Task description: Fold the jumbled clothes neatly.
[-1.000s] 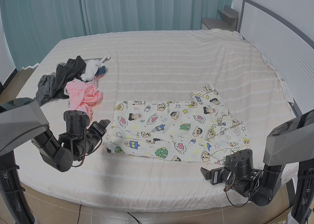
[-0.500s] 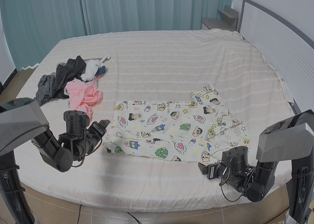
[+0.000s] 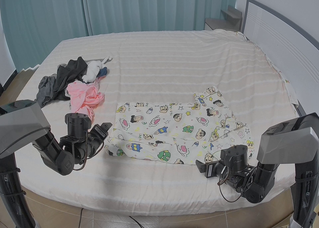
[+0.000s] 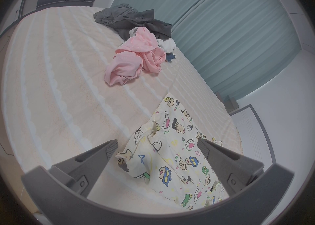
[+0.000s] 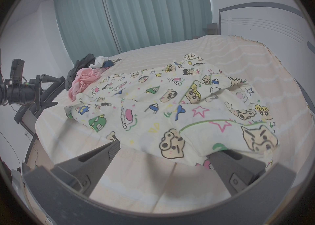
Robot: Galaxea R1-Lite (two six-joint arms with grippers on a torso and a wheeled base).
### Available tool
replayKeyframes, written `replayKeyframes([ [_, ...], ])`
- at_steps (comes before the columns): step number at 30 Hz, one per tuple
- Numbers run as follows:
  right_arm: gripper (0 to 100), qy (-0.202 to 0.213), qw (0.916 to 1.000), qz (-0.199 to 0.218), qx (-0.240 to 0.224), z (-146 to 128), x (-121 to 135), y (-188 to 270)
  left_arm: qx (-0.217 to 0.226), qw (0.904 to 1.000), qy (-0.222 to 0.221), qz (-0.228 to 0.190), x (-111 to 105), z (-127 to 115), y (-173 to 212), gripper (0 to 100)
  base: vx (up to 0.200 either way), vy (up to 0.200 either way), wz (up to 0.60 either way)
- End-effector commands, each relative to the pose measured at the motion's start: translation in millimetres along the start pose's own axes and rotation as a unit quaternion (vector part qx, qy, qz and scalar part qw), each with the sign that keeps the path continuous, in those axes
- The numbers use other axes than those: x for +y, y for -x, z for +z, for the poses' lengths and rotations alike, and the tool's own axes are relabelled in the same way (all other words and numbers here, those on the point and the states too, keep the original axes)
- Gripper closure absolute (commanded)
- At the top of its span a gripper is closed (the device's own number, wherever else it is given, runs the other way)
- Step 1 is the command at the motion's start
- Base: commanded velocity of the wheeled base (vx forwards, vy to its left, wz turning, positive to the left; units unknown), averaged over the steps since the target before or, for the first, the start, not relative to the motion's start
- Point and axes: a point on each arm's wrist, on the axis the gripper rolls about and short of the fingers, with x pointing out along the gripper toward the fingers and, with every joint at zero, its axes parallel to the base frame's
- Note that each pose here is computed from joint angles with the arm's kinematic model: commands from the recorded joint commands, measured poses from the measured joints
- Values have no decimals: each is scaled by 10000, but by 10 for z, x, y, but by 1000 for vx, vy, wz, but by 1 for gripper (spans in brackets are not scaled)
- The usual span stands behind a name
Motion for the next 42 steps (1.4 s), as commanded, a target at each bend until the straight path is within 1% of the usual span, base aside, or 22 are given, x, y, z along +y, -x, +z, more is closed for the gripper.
replayKeyframes([
  [1,0,-19,9998,115,-151,85,63,45,4,10000,2,13,8,-2,-9,0,0,0,0],
  [6,0,-41,9994,200,-292,225,109,118,4,10000,2,13,8,-2,-9,0,0,0,0],
  [10,0,-16,9994,292,-208,284,129,188,-2,10000,2,17,8,-2,-9,0,0,0,0],
  [17,0,-54,9998,151,75,197,34,143,29,10000,-7,50,26,-23,-22,0,0,0,0],
  [22,0,64,9982,185,562,-7,-37,273,28,10000,-5,61,33,-22,-30,0,0,0,0],
  [25,0,-81,9968,180,780,-80,-98,382,32,10000,-6,67,36,-25,-33,0,0,0,0],
  [27,0,-194,9961,203,834,-84,-128,469,32,10000,-6,67,36,-25,-33,0,0,0,0],
  [29,0,-241,9961,231,814,-62,-137,525,38,10000,-9,63,33,-29,-32,0,0,0,0],
  [31,0,-337,9961,351,734,3,-147,632,36,10000,-7,73,40,-28,-36,0,0,0,0],
  [32,0,-377,9965,426,620,68,-144,665,42,10000,-10,69,37,-32,-35,0,0,0,0],
  [34,0,-447,9969,446,469,147,-157,657,36,10000,-7,73,40,-28,-36,0,0,0,0],
  [37,0,-552,9974,357,289,239,-190,540,46,10000,-11,75,40,-34,-34,0,0,0,0],
  [41,0,-711,9972,97,195,294,-346,419,93,10000,3,24,28,-35,-22,0,0,0,0],
  [42,0,-742,9971,35,190,302,-385,417,174,9998,82,-48,19,-32,-12,0,0,0,0],
])
